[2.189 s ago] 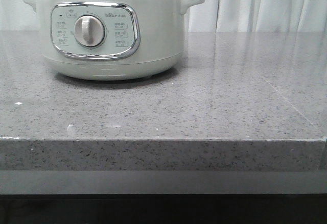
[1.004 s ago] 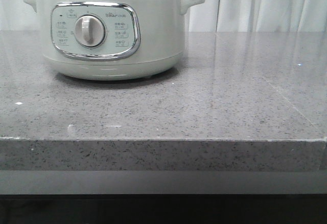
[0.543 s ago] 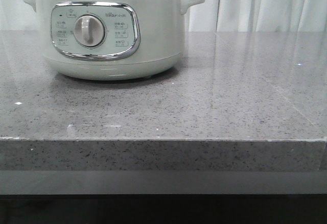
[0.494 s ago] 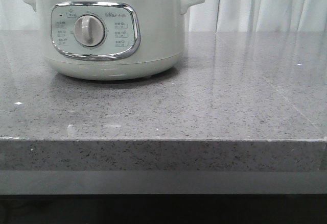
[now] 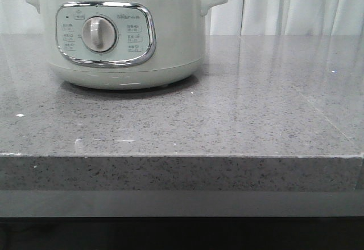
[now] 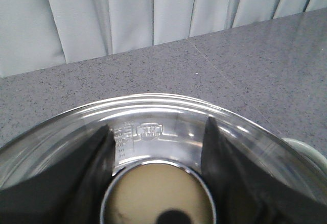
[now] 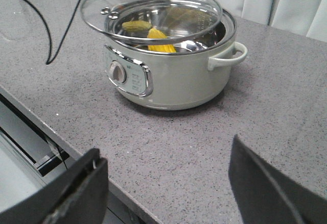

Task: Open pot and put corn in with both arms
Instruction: 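Lower the glass lid back onto the pot with the left gripper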

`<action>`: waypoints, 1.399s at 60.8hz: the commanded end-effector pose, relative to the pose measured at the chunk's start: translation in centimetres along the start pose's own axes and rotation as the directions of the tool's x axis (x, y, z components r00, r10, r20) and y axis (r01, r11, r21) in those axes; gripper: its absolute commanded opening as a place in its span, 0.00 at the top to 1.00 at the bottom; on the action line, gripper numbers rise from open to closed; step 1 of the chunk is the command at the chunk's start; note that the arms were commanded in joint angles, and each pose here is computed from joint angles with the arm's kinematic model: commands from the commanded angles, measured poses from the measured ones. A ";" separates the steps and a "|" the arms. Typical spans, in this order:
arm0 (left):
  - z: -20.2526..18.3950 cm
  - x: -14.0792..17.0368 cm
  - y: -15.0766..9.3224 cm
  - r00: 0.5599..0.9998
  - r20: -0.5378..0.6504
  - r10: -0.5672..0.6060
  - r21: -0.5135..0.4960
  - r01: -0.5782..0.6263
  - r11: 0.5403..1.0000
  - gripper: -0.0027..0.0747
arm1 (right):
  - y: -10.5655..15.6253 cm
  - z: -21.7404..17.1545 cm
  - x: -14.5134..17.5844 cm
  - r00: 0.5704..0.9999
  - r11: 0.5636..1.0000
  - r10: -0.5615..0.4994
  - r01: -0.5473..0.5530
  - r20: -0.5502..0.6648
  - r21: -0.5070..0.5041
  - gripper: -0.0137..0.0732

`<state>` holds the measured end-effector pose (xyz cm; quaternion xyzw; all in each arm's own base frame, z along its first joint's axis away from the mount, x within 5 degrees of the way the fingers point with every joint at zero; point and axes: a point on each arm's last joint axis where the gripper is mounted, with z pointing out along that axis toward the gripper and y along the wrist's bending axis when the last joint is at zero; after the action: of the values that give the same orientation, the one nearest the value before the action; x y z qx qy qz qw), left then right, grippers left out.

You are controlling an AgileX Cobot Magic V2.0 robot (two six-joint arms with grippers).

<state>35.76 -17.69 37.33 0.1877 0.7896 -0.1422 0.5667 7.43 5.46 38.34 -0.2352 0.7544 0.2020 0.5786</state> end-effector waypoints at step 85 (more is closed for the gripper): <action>0.4 -2.3 -0.3 0.996 0.077 -0.053 0.019 0.052 0.998 0.46 | -0.1 -0.4 -1.4 0.995 1.000 0.009 -0.010 0.104 0.010 0.24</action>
<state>37.96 -18.86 35.37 0.1809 0.8041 -0.1504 0.5460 7.43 5.46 38.34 -0.2345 0.7546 0.2025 0.5785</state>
